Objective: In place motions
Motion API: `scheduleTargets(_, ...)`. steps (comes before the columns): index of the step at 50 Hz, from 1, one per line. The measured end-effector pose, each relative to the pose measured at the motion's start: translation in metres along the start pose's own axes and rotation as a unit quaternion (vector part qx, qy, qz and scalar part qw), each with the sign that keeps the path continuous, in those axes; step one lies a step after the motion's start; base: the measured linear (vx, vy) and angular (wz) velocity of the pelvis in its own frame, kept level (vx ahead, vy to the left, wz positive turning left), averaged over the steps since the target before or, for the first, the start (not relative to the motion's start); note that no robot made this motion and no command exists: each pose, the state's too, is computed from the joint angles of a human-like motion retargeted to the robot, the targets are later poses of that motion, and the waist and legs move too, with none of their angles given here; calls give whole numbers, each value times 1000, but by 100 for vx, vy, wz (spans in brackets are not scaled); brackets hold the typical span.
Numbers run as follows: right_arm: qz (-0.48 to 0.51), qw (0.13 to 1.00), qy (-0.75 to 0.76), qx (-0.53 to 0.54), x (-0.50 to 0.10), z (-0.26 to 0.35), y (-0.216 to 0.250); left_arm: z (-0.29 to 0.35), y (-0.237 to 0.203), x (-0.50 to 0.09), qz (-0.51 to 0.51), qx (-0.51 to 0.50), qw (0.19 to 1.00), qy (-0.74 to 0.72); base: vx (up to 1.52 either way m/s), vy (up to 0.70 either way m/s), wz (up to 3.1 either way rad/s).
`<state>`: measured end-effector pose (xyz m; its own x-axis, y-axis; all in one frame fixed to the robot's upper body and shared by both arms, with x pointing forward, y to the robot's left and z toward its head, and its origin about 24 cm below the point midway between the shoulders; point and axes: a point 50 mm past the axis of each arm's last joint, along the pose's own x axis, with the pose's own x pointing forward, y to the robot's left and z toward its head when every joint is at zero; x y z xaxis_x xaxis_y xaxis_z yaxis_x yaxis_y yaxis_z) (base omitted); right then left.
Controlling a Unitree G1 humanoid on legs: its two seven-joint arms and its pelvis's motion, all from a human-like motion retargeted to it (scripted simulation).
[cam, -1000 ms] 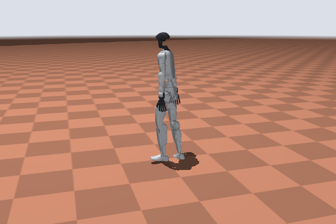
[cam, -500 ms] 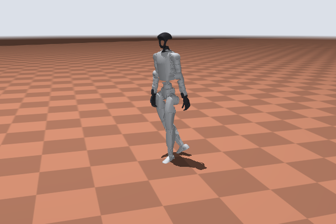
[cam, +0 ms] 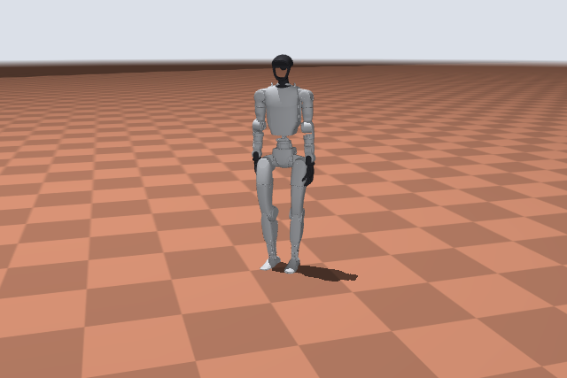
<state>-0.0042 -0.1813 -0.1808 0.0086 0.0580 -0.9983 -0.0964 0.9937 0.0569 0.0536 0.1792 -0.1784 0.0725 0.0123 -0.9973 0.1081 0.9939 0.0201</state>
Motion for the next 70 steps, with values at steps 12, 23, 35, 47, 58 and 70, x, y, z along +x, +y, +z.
scheduleTargets(12,-2,996,-69,-64,0,52,3,-55,6,-4,9,-49,995,88,0,-7,31)
scheduleTargets(23,13,993,-64,-100,1,47,14,-65,-3,-4,-5,-88,992,92,5,-5,0)
scheduleTargets(35,9,994,17,-106,1,9,8,-55,-4,-2,-10,-73,995,74,2,-1,-1)
scheduleTargets(47,12,992,27,-122,1,7,4,-48,1,-2,-12,-42,997,67,0,0,0)
scheduleTargets(58,15,990,-5,-137,2,22,8,-50,3,-3,-9,-24,997,79,0,0,0)
scheduleTargets(70,25,991,3,-132,2,18,14,-58,-3,-3,-16,-18,996,92,2,0,0)
